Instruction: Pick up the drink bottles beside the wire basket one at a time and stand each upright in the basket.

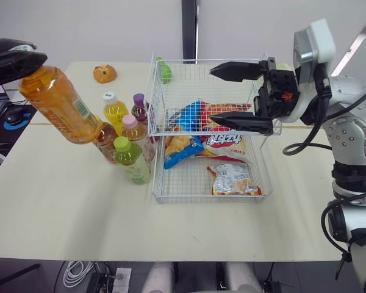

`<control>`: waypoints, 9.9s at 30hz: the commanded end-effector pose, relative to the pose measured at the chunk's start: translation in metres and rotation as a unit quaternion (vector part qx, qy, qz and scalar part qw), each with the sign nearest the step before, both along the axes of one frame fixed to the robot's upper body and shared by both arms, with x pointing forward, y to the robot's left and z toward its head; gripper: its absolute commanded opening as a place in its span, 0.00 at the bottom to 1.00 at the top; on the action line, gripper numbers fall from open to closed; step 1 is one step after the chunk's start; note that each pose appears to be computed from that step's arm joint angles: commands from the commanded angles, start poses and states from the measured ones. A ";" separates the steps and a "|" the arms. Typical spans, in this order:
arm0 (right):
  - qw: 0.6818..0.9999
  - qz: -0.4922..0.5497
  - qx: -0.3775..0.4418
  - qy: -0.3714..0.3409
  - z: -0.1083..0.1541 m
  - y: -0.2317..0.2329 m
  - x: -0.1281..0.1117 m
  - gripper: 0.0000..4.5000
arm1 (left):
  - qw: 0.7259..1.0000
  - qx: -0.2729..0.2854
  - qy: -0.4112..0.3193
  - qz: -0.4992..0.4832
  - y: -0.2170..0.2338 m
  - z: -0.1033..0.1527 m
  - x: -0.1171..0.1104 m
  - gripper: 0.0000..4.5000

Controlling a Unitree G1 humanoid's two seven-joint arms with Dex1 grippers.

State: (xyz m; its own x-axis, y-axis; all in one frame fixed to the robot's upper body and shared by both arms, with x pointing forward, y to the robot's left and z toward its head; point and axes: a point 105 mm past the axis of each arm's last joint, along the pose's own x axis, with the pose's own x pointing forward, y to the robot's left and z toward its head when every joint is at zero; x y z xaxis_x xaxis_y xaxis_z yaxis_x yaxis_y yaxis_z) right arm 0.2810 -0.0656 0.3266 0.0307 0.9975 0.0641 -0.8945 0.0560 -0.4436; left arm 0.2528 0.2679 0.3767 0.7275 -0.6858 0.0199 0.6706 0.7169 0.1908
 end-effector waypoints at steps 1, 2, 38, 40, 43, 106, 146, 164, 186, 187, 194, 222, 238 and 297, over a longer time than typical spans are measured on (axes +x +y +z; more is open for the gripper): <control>0.999 -0.014 0.023 -0.030 0.014 -0.005 -0.004 1.00 | 0.999 0.009 -0.033 -0.029 -0.007 0.029 -0.009 0.31; 0.999 -0.021 0.028 -0.028 0.016 -0.006 -0.002 1.00 | 0.999 0.015 -0.035 -0.036 -0.008 0.033 -0.006 0.31; 0.957 -0.280 0.025 -0.074 0.024 -0.079 0.019 1.00 | 0.955 0.028 -0.139 -0.259 -0.149 0.096 0.092 0.31; 0.954 -0.291 0.024 -0.074 0.024 -0.084 0.018 1.00 | 0.955 0.020 -0.145 -0.257 -0.158 0.094 0.098 0.31; 0.951 -0.301 0.022 -0.070 0.024 -0.089 0.017 1.00 | 0.957 0.008 -0.154 -0.247 -0.173 0.090 0.108 0.31; 0.957 -0.284 0.014 -0.047 0.010 -0.076 0.025 1.00 | 0.975 -0.050 -0.147 -0.159 -0.194 0.090 0.135 0.99; 1.000 0.010 -0.011 0.019 0.000 -0.001 -0.008 1.00 | 0.919 -0.130 0.025 0.371 0.075 -0.203 -0.073 0.99; 1.000 -0.006 -0.005 0.002 0.007 0.004 -0.002 1.00 | 0.933 -0.120 -0.021 0.339 0.044 -0.175 -0.049 0.99; 0.996 -0.083 0.005 -0.028 0.008 -0.007 0.011 1.00 | 0.956 -0.081 -0.035 0.280 0.019 -0.149 0.058 0.99; 0.996 -0.084 0.005 -0.028 0.008 -0.008 0.011 1.00 | 0.957 -0.078 -0.035 0.277 0.017 -0.150 0.062 0.99; 0.995 -0.093 0.006 -0.027 0.008 -0.011 0.009 1.00 | 0.962 -0.061 -0.036 0.264 0.013 -0.150 0.078 0.99; 0.993 -0.111 0.010 -0.029 0.008 -0.013 0.007 1.00 | 0.967 -0.049 -0.038 0.248 0.006 -0.152 0.108 0.34; 0.994 -0.109 0.002 -0.030 0.008 -0.013 0.007 1.00 | 0.978 -0.049 -0.040 0.197 0.016 -0.128 0.083 0.30; 0.974 -0.217 0.030 -0.065 0.012 -0.035 0.020 1.00 | 0.967 0.023 -0.179 -0.179 -0.112 0.108 0.094 0.30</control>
